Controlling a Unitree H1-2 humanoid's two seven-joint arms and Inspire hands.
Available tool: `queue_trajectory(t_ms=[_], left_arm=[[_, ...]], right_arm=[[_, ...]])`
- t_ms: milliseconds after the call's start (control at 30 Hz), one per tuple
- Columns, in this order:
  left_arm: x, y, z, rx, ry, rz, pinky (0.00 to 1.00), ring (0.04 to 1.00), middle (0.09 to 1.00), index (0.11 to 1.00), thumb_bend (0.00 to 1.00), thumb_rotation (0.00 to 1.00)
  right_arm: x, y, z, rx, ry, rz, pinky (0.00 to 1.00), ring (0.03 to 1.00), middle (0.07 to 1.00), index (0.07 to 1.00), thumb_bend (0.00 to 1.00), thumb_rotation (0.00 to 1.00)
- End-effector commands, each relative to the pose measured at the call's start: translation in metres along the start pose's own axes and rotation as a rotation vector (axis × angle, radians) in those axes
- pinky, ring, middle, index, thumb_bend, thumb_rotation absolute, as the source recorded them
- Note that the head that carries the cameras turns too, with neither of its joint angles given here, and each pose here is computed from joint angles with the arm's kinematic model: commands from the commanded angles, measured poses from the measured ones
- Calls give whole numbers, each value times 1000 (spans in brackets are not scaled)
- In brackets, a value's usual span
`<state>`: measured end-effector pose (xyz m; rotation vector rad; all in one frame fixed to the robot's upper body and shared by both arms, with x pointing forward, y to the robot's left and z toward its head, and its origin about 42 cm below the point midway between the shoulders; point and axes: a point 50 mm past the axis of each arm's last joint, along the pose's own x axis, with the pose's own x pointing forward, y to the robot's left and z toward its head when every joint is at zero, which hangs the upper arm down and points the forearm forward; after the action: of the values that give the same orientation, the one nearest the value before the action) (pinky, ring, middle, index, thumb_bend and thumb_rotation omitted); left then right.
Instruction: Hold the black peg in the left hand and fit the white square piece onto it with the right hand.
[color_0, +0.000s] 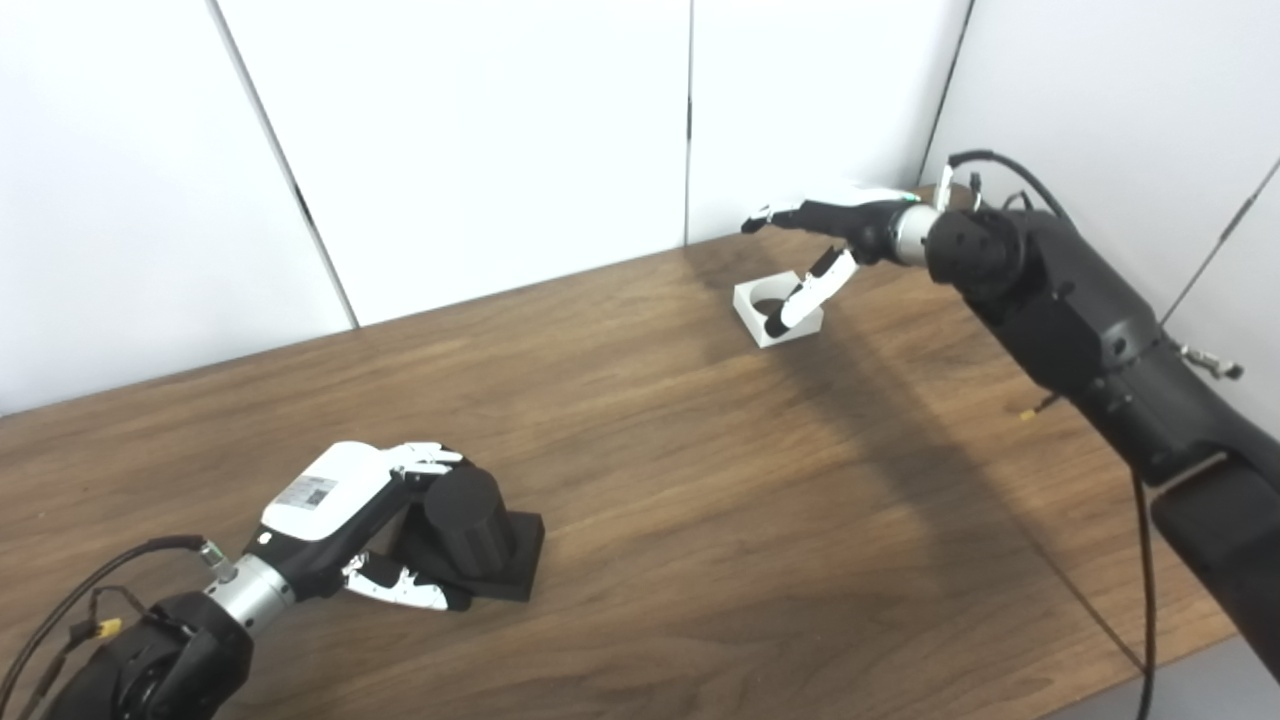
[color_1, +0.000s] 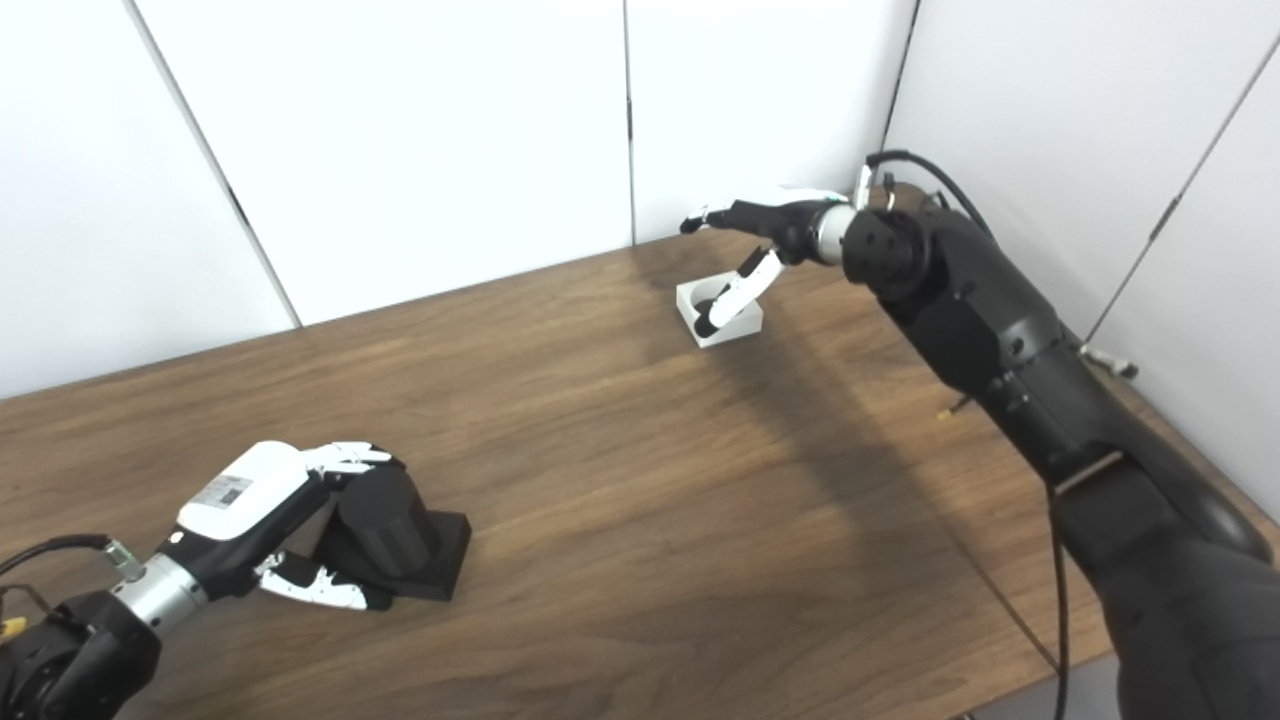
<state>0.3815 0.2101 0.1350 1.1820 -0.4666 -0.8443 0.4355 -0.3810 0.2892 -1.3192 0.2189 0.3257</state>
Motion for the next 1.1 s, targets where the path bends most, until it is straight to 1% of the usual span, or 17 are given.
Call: queue_trajectory(t_ms=[0,100,467,667,867,1067], left_arm=[[-31,-39,-12,15,87,-224,742,857,817,488,523,55],[-31,-39,-12,8,85,-222,746,859,818,488,523,55],[-33,-39,-11,14,88,-222,727,853,815,488,523,55],[-33,-38,-10,13,86,-222,730,853,815,488,523,55],[-32,-39,-10,11,80,-217,720,852,812,487,523,55],[-33,-39,-9,7,87,-221,720,857,816,488,523,55]], right_arm=[[-5,-32,5,-56,11,-54,999,1000,996,941,1000,386],[-3,-31,5,-71,23,-40,1000,1000,997,943,1000,366],[6,-27,0,-76,53,-16,1000,1000,1000,962,1000,366],[14,-23,0,-91,68,-8,1000,1000,996,961,1000,320],[21,-18,3,-102,83,0,1000,1000,996,967,960,310],[30,-15,3,-98,89,-1,1000,1000,993,970,948,304]])
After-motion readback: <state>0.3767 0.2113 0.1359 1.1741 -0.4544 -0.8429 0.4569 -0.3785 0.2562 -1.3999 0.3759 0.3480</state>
